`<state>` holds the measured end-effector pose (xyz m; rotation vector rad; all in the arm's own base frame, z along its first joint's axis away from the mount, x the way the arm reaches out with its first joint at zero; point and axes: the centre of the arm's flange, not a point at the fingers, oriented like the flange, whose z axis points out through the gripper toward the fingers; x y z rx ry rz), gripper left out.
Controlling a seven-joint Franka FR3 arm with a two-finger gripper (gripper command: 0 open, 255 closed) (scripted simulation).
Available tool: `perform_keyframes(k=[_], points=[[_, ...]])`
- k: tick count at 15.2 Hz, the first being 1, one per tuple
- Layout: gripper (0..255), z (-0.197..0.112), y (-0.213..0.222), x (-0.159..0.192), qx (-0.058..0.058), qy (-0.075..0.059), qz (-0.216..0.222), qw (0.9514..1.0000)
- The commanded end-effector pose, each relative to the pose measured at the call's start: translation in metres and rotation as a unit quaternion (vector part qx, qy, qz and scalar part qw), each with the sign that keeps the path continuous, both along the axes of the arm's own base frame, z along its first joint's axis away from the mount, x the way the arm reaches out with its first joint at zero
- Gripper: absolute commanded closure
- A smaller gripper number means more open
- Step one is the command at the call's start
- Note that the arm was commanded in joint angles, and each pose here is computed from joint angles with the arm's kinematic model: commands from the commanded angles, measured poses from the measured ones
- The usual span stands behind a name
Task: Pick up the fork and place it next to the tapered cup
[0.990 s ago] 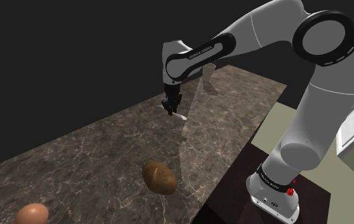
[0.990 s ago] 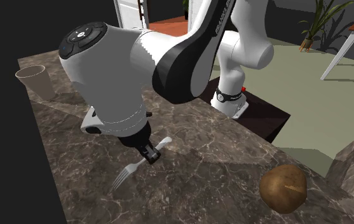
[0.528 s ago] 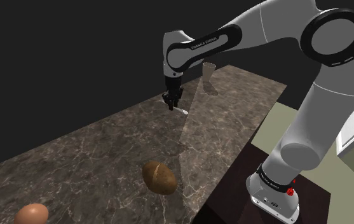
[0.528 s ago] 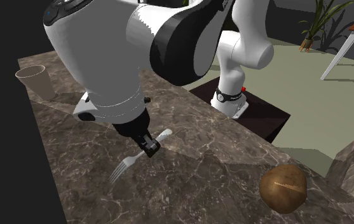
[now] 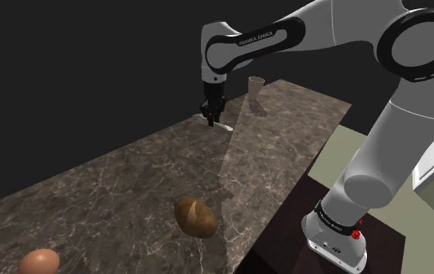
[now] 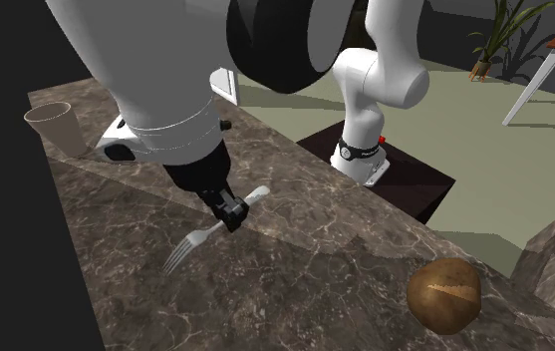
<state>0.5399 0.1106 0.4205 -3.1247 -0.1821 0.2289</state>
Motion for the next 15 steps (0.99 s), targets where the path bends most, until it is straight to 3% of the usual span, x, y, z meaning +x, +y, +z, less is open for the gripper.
perform_keyframes(k=[1,15], points=[[255,0.010,0.000,0.000,0.000,0.000,0.000,1.0000],[255,0.084,0.000,0.000,0.000,0.000,0.000,1.0000]])
